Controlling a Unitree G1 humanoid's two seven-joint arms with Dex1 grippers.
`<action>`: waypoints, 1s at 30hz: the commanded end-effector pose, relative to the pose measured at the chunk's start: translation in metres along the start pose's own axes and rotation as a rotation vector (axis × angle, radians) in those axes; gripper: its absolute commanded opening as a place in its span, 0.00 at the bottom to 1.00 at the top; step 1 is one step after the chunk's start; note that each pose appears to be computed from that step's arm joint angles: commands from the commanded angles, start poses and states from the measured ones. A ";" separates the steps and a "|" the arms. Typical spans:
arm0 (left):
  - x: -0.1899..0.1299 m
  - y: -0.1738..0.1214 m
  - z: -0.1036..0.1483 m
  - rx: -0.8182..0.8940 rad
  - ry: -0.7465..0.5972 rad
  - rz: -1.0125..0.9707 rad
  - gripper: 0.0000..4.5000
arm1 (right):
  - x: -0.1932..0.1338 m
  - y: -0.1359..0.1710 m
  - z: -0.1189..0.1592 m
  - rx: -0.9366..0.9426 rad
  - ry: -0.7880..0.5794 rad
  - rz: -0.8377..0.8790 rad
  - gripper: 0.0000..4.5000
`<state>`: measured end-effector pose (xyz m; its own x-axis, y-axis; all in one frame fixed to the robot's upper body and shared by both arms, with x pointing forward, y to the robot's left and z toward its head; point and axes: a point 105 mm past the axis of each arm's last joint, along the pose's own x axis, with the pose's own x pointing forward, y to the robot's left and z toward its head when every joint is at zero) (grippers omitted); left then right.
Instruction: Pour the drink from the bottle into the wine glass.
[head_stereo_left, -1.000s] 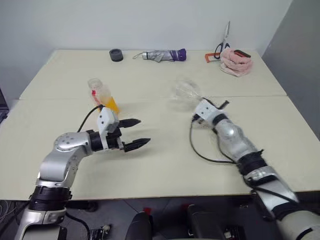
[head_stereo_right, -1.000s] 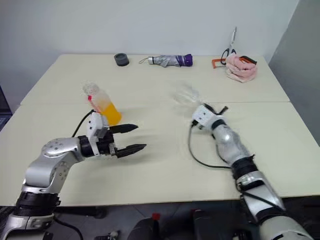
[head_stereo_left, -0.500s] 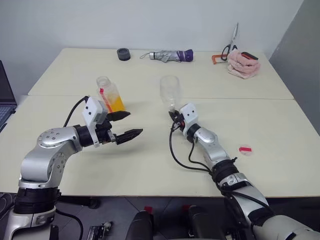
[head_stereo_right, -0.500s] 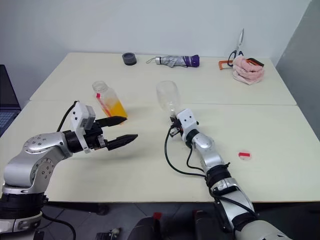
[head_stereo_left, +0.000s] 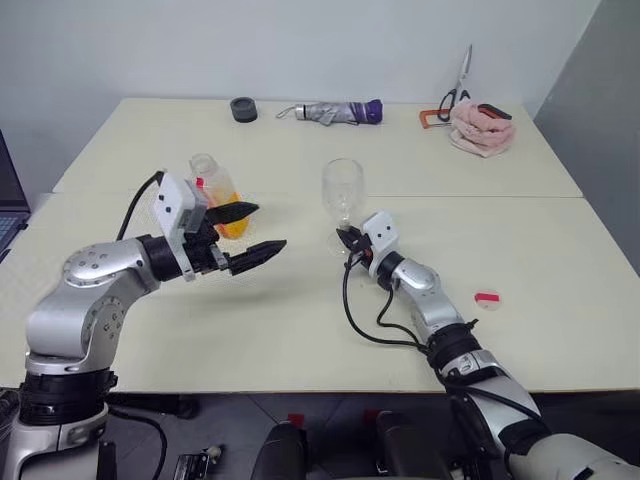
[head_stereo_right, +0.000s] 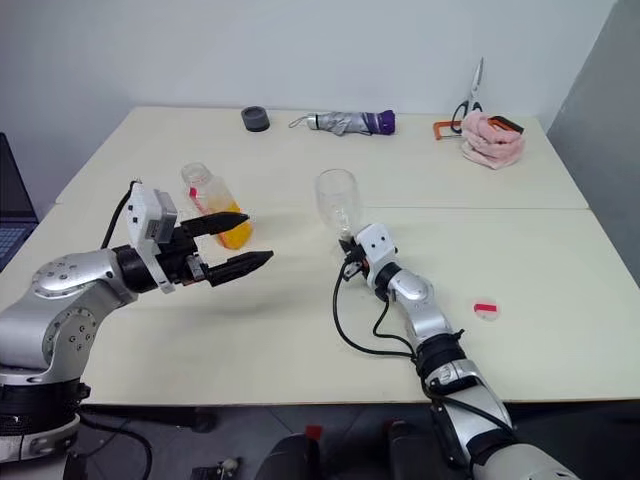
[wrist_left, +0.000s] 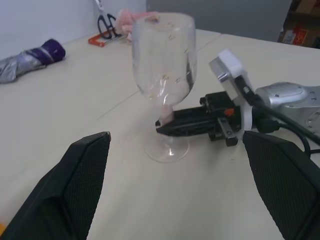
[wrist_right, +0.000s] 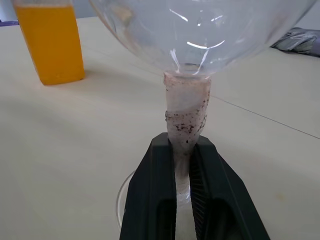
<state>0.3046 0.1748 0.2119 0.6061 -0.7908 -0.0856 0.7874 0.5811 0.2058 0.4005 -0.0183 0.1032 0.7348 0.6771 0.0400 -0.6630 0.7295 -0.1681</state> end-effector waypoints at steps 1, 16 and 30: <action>-0.005 0.000 0.019 0.077 -0.037 0.010 1.00 | -0.003 -0.001 -0.016 0.034 0.062 0.002 0.02; -0.006 0.007 0.033 0.124 -0.081 0.025 1.00 | -0.003 -0.006 -0.013 0.053 0.050 -0.002 0.32; -0.007 0.006 0.027 0.115 -0.091 0.024 1.00 | -0.018 -0.013 -0.017 0.074 0.064 -0.009 0.99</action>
<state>0.3049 0.1764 0.2330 0.6073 -0.7942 -0.0212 0.7637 0.5762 0.2912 0.3987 -0.0320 0.0893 0.7349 0.6779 -0.0201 -0.6758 0.7294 -0.1059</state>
